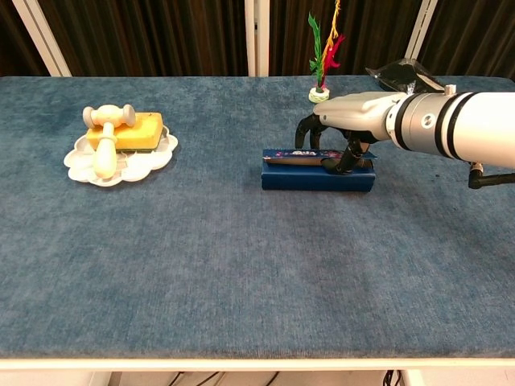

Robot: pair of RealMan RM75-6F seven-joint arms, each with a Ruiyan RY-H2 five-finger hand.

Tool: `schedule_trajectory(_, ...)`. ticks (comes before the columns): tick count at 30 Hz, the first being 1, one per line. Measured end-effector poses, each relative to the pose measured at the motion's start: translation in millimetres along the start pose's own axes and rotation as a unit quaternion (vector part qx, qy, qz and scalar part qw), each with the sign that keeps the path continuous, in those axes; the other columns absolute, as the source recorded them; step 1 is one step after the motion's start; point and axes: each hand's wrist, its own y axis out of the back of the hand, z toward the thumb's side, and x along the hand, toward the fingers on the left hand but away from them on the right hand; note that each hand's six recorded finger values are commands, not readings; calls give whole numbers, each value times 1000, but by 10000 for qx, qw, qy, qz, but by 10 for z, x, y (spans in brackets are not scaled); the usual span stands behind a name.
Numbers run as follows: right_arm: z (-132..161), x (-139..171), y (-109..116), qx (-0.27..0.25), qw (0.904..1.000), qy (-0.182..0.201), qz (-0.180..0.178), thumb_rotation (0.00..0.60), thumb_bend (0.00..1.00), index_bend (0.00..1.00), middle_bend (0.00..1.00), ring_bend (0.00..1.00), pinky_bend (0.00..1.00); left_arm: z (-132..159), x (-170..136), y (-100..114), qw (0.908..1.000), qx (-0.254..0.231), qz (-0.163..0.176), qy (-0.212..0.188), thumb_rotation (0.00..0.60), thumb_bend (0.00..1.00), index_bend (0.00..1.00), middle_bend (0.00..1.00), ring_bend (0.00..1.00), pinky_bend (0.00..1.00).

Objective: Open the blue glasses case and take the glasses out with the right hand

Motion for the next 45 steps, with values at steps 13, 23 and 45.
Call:
schedule_trajectory(13, -65, -228, 149, -226, 9996, -186, 35, 599, 511, 219, 246, 0, 0, 6, 3, 28, 10000, 17, 3, 14, 600, 37, 212, 65, 0, 0)
schedule_trajectory(23, -139, -420, 281, -52, 9984, -480, -292, 596, 322, 2, 93, 0, 0, 28, 34, 25, 10000, 42, -29, -12, 600, 37, 212, 65, 0, 0)
schedule_trajectory(45, 755, 155, 43, 410, 9871, 1462, -514, 596, 176, 62, 227, 0, 0, 16, -13, 29, 10000, -16, 16, 23, 600, 36, 212, 65, 0, 0)
